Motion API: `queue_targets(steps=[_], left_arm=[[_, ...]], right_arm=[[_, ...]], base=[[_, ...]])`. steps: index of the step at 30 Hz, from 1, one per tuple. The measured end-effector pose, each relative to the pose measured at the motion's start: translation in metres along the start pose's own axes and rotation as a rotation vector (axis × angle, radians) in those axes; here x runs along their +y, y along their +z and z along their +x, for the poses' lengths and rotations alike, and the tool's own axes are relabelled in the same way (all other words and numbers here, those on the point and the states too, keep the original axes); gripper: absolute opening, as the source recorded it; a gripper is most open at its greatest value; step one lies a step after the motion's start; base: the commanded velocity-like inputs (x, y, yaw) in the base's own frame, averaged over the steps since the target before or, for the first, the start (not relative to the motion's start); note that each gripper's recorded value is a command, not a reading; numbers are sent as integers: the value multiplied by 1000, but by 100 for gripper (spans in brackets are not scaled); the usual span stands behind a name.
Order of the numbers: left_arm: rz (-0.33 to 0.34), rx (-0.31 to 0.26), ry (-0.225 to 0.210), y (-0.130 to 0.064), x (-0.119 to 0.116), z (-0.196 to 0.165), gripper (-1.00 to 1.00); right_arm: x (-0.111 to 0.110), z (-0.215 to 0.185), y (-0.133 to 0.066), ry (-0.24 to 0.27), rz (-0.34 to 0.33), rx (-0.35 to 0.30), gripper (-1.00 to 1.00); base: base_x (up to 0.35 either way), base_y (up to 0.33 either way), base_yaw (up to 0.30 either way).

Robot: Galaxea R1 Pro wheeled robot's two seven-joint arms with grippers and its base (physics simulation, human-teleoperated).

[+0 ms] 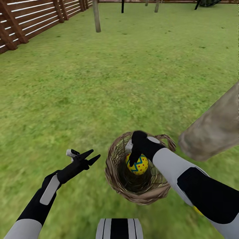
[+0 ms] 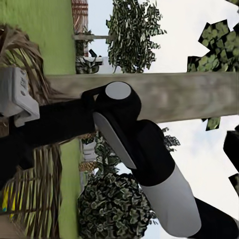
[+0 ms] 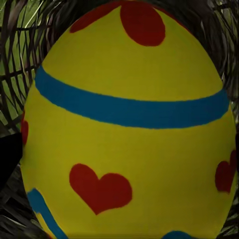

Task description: Take the three Easter eggs out of the wicker basket on the lawn in the garden, then place them on the lawn next to a single tree (choose any tree) so that all three eggs are next to the same tree and none are left in the basket.

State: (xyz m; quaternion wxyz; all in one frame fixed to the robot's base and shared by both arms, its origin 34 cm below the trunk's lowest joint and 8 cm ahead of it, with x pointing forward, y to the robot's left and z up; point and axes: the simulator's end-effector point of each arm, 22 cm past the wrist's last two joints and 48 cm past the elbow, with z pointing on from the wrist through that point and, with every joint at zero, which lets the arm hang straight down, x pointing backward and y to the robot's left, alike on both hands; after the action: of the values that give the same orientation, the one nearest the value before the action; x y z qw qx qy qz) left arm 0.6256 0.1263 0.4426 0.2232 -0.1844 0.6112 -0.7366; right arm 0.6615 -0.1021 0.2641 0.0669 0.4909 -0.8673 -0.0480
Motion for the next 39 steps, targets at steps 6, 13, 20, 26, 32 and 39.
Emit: queue_targets(steps=[6, 13, 20, 26, 32, 39], left_arm=[[14, 4, 21, 4, -14, -2, 100], [33, 9, 48, 8, -31, -4, 100], [48, 14, 71, 12, -47, -4, 100], [62, 20, 94, 16, -62, -6, 100], [75, 23, 115, 18, -76, -6, 100], [92, 28, 137, 21, -92, -5, 100]], right_arm=[[-2, -4, -17, 9, 9, -23, -100], [-6, -3, -35, 18, 31, -39, -100], [-12, 2, -58, 114, -42, -116, -100], [-25, 13, -74, 137, -21, -131, -100], [-34, 16, -94, 197, -32, -189, -100], [-54, 7, -138, 297, -43, -344, -100]], base=[[-125, 0, 0], [-64, 0, 0], [-85, 0, 0], [-238, 0, 0], [-8, 0, 0], [0, 0, 0]])
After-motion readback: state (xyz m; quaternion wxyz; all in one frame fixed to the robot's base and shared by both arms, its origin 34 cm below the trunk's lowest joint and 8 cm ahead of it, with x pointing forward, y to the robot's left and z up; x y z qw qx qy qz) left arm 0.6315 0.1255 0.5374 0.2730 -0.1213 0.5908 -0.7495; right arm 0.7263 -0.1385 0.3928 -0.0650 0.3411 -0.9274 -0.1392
